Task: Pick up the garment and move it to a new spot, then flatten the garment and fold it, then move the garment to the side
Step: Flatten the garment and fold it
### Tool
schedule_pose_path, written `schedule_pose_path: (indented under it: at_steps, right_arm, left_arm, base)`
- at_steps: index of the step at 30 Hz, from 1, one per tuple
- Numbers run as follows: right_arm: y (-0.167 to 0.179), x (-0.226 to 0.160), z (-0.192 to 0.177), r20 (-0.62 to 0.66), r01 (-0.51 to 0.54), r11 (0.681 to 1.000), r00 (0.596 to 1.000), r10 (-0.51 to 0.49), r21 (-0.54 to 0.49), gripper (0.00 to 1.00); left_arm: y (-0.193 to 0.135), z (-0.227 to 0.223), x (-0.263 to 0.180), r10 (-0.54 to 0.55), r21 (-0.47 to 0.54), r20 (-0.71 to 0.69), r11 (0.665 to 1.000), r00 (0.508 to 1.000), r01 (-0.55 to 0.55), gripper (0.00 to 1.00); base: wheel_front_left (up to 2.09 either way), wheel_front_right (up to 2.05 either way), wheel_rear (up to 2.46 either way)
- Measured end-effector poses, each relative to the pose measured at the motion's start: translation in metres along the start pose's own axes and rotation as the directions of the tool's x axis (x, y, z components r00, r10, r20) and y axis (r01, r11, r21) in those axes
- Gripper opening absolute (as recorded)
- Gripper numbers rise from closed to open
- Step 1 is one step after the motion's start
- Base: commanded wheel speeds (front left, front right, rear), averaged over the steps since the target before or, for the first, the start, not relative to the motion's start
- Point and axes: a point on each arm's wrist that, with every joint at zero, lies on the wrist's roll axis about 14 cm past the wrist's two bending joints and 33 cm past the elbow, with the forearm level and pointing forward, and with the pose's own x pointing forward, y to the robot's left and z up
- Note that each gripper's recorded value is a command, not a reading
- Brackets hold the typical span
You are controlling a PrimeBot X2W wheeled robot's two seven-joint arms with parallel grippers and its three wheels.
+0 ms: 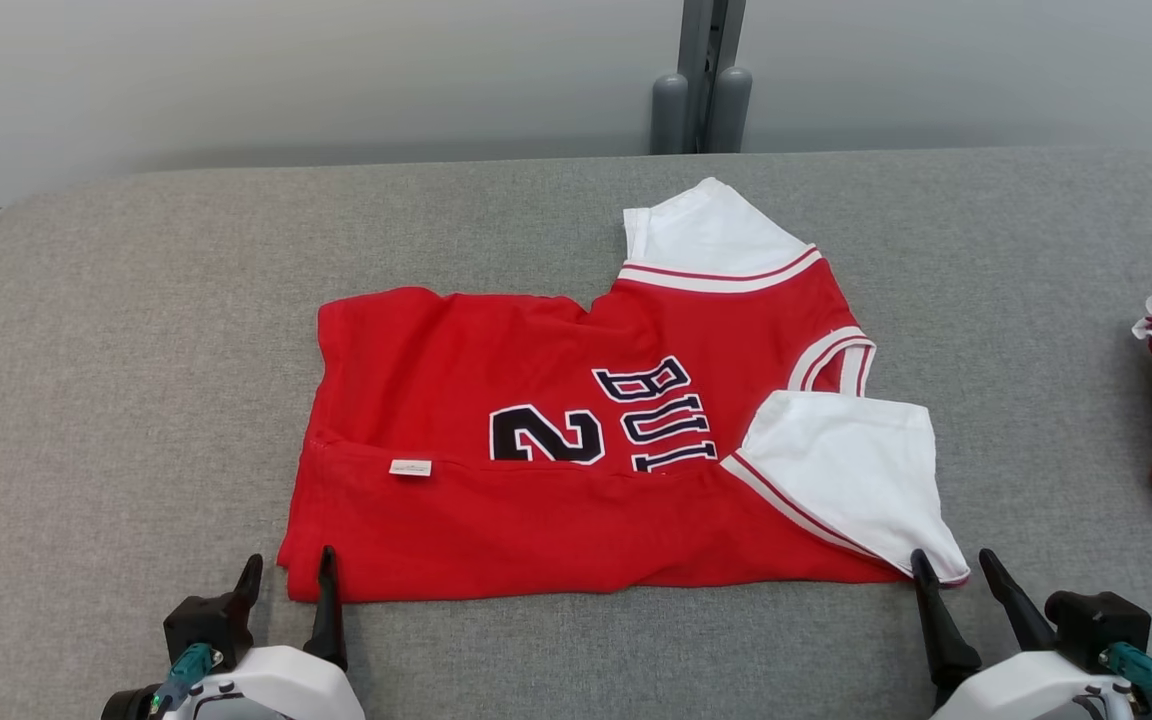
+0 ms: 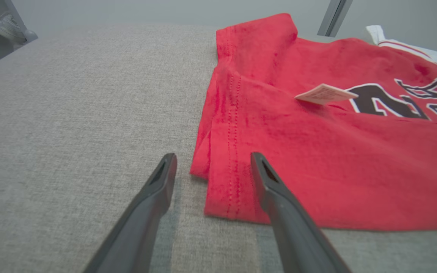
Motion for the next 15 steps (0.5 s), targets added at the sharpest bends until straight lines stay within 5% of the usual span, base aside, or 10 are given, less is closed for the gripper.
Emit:
schedule_pose_path:
  at_steps: [15]
  right_arm:
    - [0.000,-0.004,-0.004,-0.017,-0.025,0.999,1.000,0.025,-0.026,1.00]
  left_arm:
    - [0.002,0.005,-0.002,0.005,-0.005,0.018,1.000,1.000,-0.005,1.00]
  base:
    - [0.00,0.00,0.00]
